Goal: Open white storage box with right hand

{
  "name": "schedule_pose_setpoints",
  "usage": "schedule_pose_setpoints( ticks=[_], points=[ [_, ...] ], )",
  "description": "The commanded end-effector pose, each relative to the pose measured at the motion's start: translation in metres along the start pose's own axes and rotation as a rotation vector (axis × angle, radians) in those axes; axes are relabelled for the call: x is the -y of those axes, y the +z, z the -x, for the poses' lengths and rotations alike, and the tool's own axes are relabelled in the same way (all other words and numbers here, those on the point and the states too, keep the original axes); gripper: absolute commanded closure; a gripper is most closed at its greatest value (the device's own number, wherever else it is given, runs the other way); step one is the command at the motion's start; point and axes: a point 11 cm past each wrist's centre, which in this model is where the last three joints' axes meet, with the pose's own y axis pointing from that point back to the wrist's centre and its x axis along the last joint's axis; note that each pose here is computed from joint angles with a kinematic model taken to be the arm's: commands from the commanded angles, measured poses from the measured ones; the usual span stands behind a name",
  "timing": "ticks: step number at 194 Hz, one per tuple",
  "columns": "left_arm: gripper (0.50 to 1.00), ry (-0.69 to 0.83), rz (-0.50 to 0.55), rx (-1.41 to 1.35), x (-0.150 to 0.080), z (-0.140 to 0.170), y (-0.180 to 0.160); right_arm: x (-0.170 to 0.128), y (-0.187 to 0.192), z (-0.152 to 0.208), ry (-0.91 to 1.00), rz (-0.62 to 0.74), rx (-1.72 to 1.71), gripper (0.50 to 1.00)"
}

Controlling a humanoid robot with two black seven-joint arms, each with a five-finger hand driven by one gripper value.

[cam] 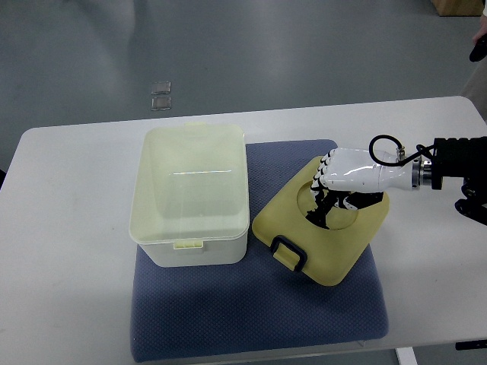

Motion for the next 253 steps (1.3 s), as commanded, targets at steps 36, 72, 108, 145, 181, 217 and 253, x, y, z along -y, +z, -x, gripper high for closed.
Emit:
schedule_pose_setpoints(
  ticks=[36, 72, 108, 145, 181, 217, 253],
  points=[
    [0.5, 0.0, 0.0, 0.0, 0.0, 0.0, 0.0, 0.01, -0.007, -0.002, 0.063, -0.011, 0.027, 0.558],
    [0.5, 0.0, 0.002, -0.002, 0.0, 0.0, 0.0, 0.005, 0.006, -0.027, 0.162, 0.033, 0.083, 0.56],
    [0.5, 0.0, 0.001, -0.003, 0.0, 0.0, 0.0, -0.016, 0.037, -0.089, 0.326, 0.097, 0.266, 0.558],
    [0.5, -0.001, 0.0, 0.0, 0.0, 0.0, 0.0, -0.052, 0.075, -0.127, 0.451, 0.171, 0.507, 0.558],
    [0.5, -0.003, 0.0, 0.002, 0.0, 0.001, 0.0, -0.063, 0.092, -0.148, 0.598, 0.197, 0.691, 0.558],
    [0.5, -0.003, 0.001, -0.001, 0.0, 0.001, 0.0, -0.075, 0.116, -0.17, 0.854, 0.22, 0.992, 0.558],
    [0.5, -0.002, 0.001, -0.003, 0.0, 0.001, 0.0, -0.067, 0.143, -0.149, 1.06, 0.219, 1.478, 0.558]
  ],
)
